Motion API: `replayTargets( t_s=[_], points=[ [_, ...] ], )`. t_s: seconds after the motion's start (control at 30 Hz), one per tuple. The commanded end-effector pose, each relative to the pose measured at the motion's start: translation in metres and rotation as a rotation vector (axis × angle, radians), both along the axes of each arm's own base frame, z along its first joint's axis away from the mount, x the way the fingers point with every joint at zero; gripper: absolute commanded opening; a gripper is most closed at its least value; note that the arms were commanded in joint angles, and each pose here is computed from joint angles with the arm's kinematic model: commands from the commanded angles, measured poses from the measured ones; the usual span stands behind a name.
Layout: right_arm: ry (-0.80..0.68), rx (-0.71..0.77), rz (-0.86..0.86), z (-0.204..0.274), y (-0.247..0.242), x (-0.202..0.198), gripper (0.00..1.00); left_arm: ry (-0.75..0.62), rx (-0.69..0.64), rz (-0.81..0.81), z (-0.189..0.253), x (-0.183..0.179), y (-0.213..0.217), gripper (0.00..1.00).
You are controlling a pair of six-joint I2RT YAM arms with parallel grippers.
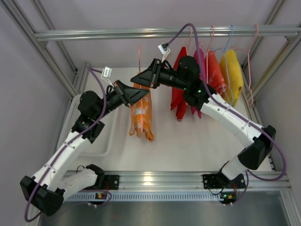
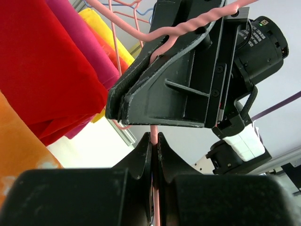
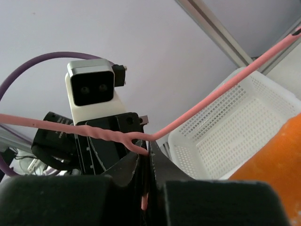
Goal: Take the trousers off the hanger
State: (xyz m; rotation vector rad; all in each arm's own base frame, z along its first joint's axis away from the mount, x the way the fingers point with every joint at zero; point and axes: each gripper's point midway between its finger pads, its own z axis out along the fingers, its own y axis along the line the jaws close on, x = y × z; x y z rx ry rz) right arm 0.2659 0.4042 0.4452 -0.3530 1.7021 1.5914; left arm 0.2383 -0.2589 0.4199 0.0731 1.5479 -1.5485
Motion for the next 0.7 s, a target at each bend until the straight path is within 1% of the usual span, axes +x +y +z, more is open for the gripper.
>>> replayTargets(
  t_s=[0.0,0.03,0.07,0.1,0.13,0.17,0.2,0.23,0.27,0.3,0.37,0.4,0.43,0.47,0.5,0.57,0.67],
  points=[
    [-0.064,0.113,0.035,0.048,0.000,-0.016,0.00,-0.232,-0.086,-0.020,0.053,-0.027,0.010,0.00],
    [-0.067,0.113,0.027,0.050,-0.003,-0.015,0.00,-0.247,-0.056,-0.009,0.049,-0.027,0.010,0.04],
    [-0.071,0.115,0.021,0.053,-0.006,-0.014,0.00,-0.260,-0.036,-0.001,0.047,-0.027,0.011,0.15],
    [-0.084,0.124,-0.001,0.060,-0.013,-0.010,0.00,-0.322,0.001,0.026,0.048,-0.030,0.015,0.49],
    [-0.085,0.123,-0.010,0.063,-0.017,-0.009,0.00,-0.345,0.031,0.057,0.047,-0.029,0.020,0.66],
    [-0.094,0.129,-0.021,0.068,-0.022,-0.009,0.00,-0.325,0.076,0.114,0.038,-0.023,0.026,0.80],
    [-0.105,0.136,-0.035,0.074,-0.027,-0.008,0.00,-0.404,0.129,0.171,0.040,-0.026,0.037,0.98],
    [-0.121,0.146,-0.052,0.082,-0.036,-0.009,0.00,-0.432,0.170,0.213,0.039,-0.025,0.044,0.99],
    [-0.124,0.148,-0.062,0.085,-0.040,-0.009,0.00,-0.402,0.231,0.289,0.027,-0.016,0.055,0.99],
    [-0.130,0.152,-0.069,0.089,-0.044,-0.010,0.00,-0.459,0.276,0.357,0.030,-0.019,0.069,0.99],
    [-0.140,0.161,-0.082,0.096,-0.052,-0.014,0.00,-0.473,0.348,0.426,0.014,-0.017,0.083,0.99],
    [-0.140,0.168,-0.087,0.099,-0.055,-0.015,0.00,-0.517,0.405,0.440,0.007,-0.023,0.091,0.99],
    [-0.142,0.173,-0.091,0.102,-0.058,-0.016,0.00,-0.541,0.435,0.430,0.000,-0.027,0.092,0.99],
    [-0.140,0.174,-0.095,0.103,-0.058,-0.015,0.00,-0.547,0.473,0.407,-0.018,-0.029,0.091,0.99],
    [-0.140,0.179,-0.099,0.105,-0.059,-0.015,0.00,-0.581,0.498,0.395,-0.024,-0.038,0.094,0.99],
    [-0.147,0.183,-0.108,0.109,-0.061,-0.014,0.00,-0.599,0.539,0.357,-0.046,-0.046,0.094,0.99],
    [-0.159,0.187,-0.123,0.113,-0.062,-0.011,0.00,-0.629,0.593,0.362,-0.068,-0.049,0.099,0.99]
  ],
)
